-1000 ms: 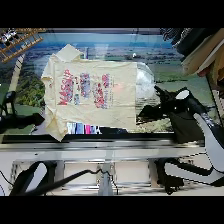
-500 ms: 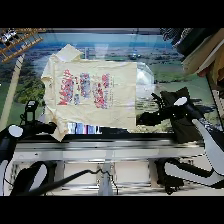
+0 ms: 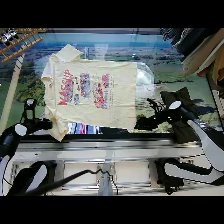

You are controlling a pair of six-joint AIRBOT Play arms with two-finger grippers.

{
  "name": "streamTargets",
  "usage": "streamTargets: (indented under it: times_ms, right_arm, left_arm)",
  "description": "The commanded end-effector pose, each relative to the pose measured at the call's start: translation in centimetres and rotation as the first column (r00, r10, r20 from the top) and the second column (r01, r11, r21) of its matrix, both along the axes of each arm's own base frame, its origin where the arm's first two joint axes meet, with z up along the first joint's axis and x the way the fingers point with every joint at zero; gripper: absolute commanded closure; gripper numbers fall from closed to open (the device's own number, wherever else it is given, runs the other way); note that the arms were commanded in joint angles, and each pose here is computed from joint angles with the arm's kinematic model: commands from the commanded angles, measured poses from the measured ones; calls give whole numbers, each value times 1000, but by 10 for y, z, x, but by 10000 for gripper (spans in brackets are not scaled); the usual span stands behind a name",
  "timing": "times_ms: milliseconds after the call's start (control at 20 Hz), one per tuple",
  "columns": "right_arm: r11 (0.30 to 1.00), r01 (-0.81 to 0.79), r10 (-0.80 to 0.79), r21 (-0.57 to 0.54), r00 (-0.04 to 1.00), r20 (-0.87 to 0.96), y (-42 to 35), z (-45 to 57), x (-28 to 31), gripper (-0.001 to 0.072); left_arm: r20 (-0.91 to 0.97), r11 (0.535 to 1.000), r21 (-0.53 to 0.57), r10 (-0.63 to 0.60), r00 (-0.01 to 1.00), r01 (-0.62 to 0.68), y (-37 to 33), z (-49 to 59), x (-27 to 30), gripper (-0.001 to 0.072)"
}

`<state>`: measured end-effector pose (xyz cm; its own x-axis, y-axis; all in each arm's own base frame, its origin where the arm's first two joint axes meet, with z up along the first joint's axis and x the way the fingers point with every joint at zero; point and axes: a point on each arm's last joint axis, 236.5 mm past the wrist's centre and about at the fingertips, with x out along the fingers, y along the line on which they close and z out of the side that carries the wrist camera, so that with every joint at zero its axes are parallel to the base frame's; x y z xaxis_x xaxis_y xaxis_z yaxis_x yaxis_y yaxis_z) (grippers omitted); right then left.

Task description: Fold the clothes and pants, and hang the long-sleeved shirts on hangers.

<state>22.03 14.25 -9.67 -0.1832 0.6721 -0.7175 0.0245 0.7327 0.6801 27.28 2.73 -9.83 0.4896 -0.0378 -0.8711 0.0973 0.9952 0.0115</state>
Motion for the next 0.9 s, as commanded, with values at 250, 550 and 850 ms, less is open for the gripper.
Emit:
streamTargets:
  times_ms: [250, 550, 850]
  right_arm:
    - [994, 59, -52, -88, 995, 82, 19, -28, 27, 698]
    - [1000, 8, 3, -28, 923, 386, 28, 87, 77, 701]
    - [990, 131, 8, -52, 319, 948, 1, 400, 111, 700]
  left_arm:
    - [18, 1000, -3, 14, 1000, -13, 1, 7, 7, 702]
    - [219, 987, -140, -45, 975, 77, -26, 143, 76, 704]
    - [793, 817, -474, 234, 563, 328, -28, 514, 84, 704]
